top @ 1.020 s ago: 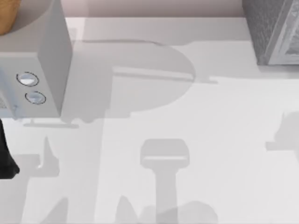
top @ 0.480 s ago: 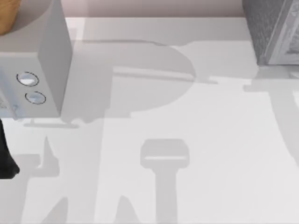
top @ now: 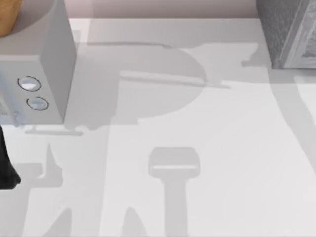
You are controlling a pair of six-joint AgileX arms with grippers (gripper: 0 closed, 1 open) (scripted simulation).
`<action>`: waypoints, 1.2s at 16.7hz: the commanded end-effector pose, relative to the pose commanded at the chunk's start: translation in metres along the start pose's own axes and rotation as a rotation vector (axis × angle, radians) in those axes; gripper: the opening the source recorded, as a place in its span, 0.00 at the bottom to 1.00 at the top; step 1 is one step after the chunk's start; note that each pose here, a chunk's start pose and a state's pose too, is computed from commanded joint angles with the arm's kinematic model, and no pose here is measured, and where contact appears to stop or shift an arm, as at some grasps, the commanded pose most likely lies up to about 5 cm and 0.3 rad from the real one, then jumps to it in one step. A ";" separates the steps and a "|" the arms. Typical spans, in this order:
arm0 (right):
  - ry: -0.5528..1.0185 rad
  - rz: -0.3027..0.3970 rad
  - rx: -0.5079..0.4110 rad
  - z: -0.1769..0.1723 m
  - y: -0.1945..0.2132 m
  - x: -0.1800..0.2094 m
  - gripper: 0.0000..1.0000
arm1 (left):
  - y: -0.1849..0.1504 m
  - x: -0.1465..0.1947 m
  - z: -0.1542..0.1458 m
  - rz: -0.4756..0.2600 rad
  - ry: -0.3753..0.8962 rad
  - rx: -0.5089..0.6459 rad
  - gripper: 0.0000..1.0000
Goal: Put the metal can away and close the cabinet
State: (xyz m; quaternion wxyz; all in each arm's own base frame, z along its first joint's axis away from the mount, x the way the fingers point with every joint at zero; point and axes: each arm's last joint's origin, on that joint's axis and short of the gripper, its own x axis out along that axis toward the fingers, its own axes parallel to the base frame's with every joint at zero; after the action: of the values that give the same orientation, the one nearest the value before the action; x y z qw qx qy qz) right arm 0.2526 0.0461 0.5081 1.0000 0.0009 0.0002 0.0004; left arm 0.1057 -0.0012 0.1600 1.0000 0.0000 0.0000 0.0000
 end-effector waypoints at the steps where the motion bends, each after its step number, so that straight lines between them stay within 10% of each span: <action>1: 0.000 0.000 0.000 0.002 0.001 0.003 0.00 | 0.000 0.000 0.000 0.000 0.000 0.000 1.00; 20: -0.019 -0.002 0.004 0.037 0.004 0.108 0.00 | 0.000 0.000 0.000 0.000 0.000 0.000 1.00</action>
State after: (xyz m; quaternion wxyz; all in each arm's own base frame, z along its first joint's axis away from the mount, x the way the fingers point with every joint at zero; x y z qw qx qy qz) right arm 0.3610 0.0506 0.5455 1.0000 0.0029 -0.0092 -0.0005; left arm 0.1057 -0.0012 0.1600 1.0000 0.0000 0.0000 0.0000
